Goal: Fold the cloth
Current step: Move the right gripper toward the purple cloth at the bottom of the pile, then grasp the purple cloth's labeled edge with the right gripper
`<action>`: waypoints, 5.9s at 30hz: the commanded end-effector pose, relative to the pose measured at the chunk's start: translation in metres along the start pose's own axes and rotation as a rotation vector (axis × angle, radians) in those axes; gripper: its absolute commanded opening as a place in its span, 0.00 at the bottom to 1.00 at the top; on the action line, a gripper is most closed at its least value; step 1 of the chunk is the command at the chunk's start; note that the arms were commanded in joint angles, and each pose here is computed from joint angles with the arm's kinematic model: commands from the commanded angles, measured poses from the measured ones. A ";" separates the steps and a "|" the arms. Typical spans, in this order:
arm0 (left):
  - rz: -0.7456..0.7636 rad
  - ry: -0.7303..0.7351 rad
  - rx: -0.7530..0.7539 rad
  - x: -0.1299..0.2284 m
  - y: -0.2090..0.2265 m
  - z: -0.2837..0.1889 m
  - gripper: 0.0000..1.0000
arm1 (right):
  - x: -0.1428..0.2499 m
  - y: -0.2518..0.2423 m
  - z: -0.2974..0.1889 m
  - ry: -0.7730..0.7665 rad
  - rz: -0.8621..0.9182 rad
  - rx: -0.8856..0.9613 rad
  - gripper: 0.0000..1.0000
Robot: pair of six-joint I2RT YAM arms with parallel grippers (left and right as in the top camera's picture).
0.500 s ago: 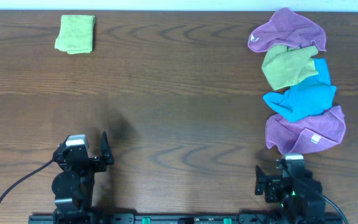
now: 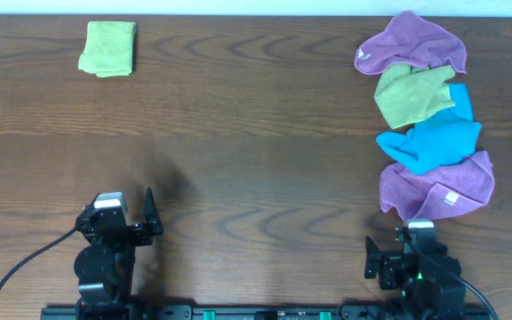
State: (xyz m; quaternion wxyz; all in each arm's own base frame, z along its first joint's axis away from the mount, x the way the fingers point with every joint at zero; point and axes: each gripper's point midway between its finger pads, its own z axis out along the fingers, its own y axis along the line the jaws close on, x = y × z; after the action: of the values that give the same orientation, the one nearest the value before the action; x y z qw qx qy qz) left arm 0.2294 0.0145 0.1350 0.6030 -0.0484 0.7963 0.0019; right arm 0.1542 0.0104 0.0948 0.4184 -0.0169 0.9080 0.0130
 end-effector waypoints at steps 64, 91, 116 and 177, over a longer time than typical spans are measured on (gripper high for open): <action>0.016 0.022 -0.010 0.011 0.002 0.003 0.95 | -0.129 0.005 -0.034 -0.548 0.161 -0.063 0.99; 0.016 0.022 -0.010 0.011 0.002 0.003 0.95 | -0.053 -0.064 0.083 0.558 0.436 0.313 0.99; 0.016 0.022 -0.010 0.011 0.002 0.003 0.95 | -0.029 -0.149 0.128 0.529 0.629 0.552 0.74; 0.016 0.022 -0.010 0.011 0.002 0.003 0.96 | -0.009 -0.153 0.152 0.617 0.454 0.506 0.01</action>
State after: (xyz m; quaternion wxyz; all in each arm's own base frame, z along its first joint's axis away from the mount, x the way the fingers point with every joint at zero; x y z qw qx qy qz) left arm 0.2297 0.0151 0.1357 0.6048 -0.0493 0.7948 0.0033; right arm 0.2782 -0.1334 -0.0004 0.1047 0.2789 0.9468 -0.1215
